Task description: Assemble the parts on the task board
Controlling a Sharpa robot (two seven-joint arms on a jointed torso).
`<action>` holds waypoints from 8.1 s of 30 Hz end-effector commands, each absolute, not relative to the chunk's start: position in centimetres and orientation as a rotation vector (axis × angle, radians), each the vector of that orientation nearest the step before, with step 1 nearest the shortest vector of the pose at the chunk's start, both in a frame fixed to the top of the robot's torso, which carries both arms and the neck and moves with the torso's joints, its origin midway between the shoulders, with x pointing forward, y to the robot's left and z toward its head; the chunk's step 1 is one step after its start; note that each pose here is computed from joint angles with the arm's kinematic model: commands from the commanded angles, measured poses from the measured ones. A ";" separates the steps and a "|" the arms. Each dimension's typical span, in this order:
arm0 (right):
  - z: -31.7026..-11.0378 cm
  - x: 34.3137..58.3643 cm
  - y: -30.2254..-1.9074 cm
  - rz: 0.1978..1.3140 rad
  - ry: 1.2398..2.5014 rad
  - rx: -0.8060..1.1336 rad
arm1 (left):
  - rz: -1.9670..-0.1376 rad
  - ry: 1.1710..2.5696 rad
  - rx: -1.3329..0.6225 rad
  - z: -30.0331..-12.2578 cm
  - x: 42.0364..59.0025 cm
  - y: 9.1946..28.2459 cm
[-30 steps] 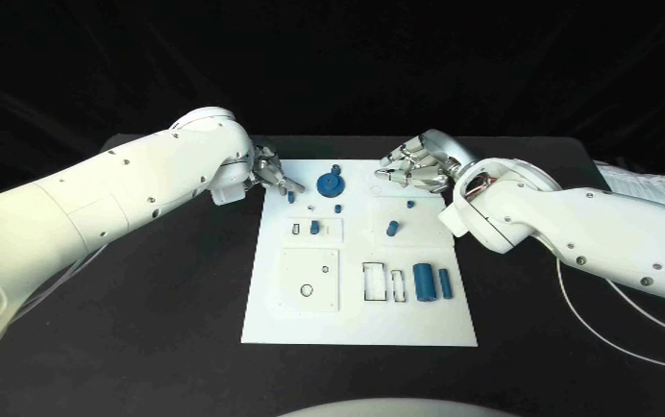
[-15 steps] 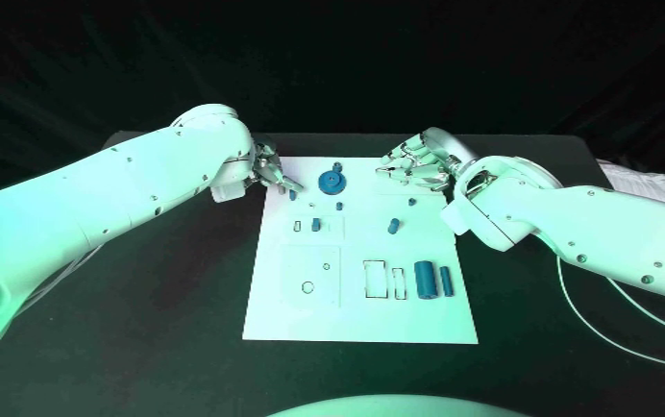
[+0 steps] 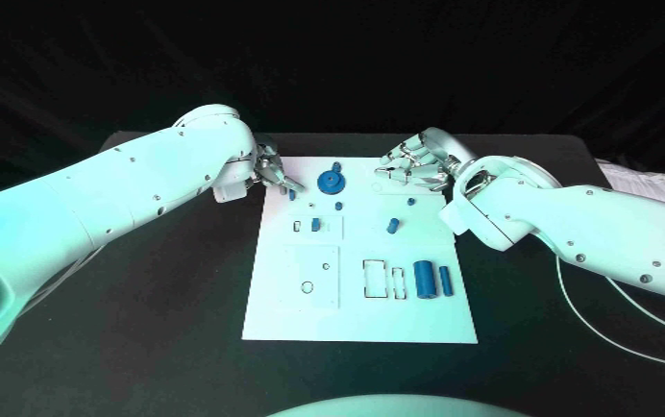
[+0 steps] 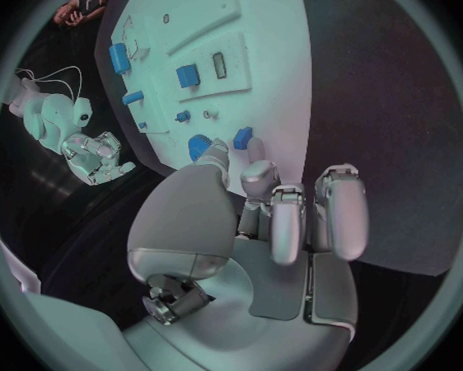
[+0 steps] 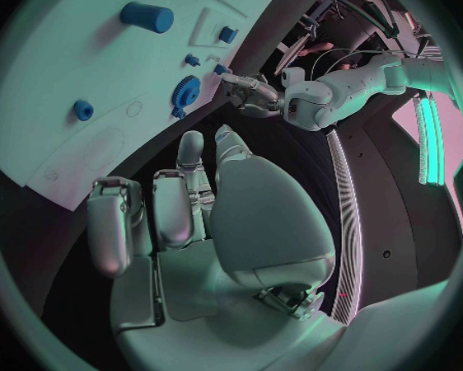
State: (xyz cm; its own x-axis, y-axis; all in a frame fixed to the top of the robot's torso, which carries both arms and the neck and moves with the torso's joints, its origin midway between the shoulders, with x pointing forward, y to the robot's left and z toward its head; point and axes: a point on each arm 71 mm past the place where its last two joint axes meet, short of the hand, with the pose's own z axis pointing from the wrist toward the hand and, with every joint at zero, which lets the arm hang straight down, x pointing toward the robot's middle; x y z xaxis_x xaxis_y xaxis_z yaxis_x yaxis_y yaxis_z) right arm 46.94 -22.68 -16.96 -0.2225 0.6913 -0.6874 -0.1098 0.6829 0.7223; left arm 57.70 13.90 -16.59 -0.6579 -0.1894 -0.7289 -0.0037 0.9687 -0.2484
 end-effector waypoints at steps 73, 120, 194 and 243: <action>-17.4 46.8 -22.6 0.795 1.672 0.470 | -0.534 2.137 -0.008 -16.7 51.6 14.1; -17.7 46.6 -22.7 0.796 1.679 0.472 | -0.406 2.262 0.095 -19.1 50.4 14.0; -17.7 46.6 -22.6 0.801 1.690 0.465 | -0.315 2.300 0.072 -19.5 50.8 12.1; -17.7 46.6 -22.5 0.805 1.693 0.467 | -0.290 2.259 0.094 -19.2 50.8 11.9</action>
State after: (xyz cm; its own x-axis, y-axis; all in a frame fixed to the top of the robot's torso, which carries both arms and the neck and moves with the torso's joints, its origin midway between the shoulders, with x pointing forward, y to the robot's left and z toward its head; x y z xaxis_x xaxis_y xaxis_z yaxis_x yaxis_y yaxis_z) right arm 46.66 -22.70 -17.69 -0.2619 0.6828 -0.6821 -0.0945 0.6852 0.7222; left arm 50.82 12.05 -19.17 -0.6429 -0.0237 -0.7656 0.1688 0.9706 -0.1717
